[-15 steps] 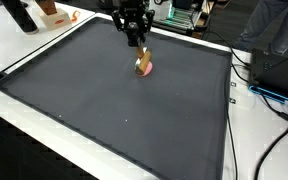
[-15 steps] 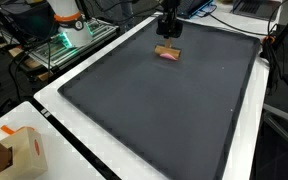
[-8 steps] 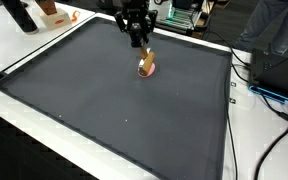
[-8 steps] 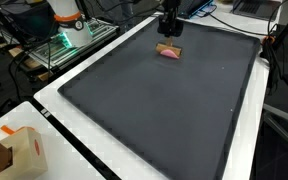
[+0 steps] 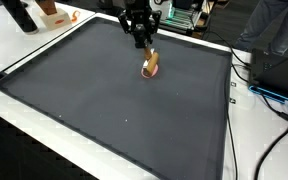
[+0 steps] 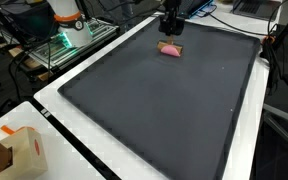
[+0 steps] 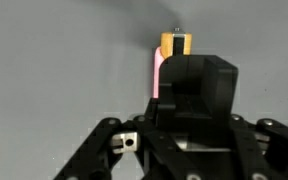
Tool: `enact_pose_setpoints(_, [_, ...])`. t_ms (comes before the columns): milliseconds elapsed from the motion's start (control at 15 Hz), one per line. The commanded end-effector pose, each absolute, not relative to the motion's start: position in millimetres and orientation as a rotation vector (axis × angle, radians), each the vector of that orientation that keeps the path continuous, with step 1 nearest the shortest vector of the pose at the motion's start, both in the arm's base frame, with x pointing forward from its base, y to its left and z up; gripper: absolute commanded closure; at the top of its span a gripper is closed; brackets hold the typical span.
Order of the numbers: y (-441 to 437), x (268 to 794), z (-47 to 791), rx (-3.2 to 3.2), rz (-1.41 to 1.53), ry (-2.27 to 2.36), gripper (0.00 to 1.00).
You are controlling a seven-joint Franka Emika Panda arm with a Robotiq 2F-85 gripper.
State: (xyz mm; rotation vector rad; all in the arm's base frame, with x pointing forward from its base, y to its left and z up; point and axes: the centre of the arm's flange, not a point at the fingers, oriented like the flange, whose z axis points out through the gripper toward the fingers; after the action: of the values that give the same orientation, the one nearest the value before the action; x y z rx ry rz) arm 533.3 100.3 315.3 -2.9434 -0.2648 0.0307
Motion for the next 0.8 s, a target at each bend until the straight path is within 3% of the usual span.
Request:
enact_pose_setpoints(0, [117,522,260,-2.913,0.178,-0.288,0.76])
enact_pose_setpoints(733, [131,518,252,-2.879,0.227,-0.306,0.76])
